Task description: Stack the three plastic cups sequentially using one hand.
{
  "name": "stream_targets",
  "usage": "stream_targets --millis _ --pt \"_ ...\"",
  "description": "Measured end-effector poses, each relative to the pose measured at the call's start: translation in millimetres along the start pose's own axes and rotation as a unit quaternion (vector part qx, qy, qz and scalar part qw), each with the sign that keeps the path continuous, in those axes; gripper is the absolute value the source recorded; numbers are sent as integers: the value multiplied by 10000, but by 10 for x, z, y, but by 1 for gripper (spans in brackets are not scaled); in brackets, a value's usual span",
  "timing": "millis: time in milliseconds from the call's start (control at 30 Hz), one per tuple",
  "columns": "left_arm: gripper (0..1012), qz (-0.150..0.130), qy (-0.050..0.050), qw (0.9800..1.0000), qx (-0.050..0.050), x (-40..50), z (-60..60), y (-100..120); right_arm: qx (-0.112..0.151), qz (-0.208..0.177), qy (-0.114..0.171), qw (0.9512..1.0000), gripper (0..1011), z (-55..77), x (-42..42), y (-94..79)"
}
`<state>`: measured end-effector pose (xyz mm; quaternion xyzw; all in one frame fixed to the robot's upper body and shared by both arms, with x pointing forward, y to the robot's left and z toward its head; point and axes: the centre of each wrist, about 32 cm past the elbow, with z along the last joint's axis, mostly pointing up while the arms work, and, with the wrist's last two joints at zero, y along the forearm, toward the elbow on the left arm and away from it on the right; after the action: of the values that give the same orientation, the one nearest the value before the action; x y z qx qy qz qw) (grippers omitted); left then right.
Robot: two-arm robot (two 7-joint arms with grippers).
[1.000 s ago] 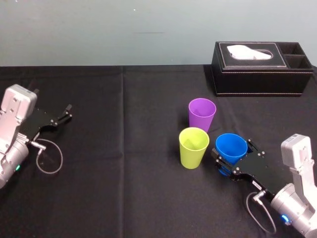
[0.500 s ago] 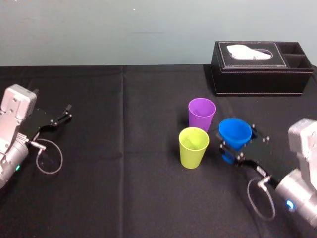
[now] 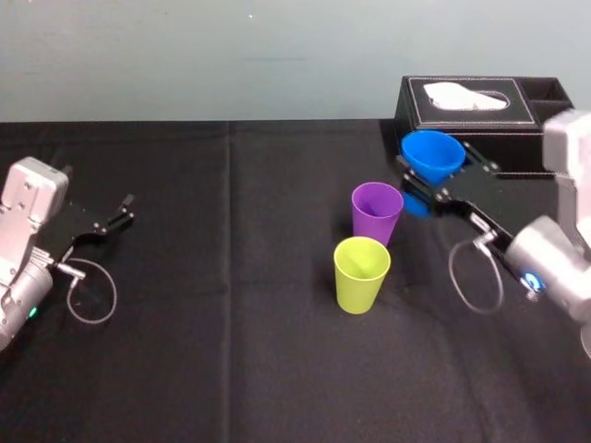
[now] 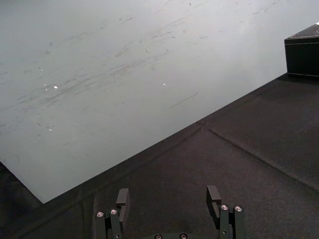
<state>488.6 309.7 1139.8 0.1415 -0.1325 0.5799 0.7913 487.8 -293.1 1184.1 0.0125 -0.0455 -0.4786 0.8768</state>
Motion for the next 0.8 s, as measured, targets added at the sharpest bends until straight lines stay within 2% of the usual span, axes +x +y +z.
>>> stream_targets --millis 33,167,333,800 --pt "1011 0 0 10000 0 0 0 0 7 24 37 10000 744 23 20 76" --pt "1011 0 0 10000 0 0 0 0 15 76 97 9999 743 38 48 197" --pt "1011 0 0 10000 0 0 0 0 15 219 193 9996 743 -13 63 391" --pt "1011 0 0 10000 0 0 0 0 10 329 212 9992 743 -160 80 563"
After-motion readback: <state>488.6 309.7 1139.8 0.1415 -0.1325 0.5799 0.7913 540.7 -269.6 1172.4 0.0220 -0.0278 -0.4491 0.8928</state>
